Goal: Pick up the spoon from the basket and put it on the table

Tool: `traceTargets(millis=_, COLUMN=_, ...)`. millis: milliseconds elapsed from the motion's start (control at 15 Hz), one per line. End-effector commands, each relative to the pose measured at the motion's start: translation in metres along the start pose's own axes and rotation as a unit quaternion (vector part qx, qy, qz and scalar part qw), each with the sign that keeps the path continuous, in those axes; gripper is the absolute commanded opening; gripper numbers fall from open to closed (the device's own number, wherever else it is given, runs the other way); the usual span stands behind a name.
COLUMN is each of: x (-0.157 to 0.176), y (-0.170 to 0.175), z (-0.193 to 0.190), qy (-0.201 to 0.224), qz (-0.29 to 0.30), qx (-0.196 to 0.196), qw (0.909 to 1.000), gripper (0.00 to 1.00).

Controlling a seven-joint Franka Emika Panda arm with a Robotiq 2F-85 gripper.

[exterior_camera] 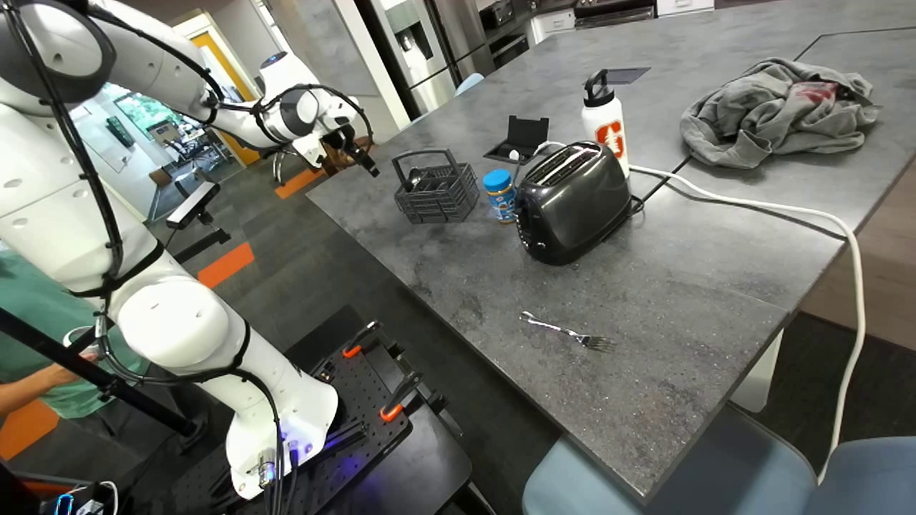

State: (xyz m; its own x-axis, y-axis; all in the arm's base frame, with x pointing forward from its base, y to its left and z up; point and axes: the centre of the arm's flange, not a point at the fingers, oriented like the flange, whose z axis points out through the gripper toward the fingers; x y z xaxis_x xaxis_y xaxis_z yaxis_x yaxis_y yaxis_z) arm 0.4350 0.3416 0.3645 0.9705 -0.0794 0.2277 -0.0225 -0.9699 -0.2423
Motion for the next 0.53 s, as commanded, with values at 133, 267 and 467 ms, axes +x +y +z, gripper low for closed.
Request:
traceTargets(millis=133, x=-0.003, y=-0.018, z=0.010, qy=0.038, qz=0.072, qx=0.021, qw=0.9965, gripper=1.00)
traceTargets(millis=267, x=-0.006, y=-0.023, z=0.013, qy=0.057, qz=0.095, qx=0.017, qw=0.9937, gripper=1.00)
traceTargets(millis=467, x=-0.008, y=-0.024, z=0.023, qy=0.075, qz=0.121, qx=0.006, qw=0.9898, gripper=1.00)
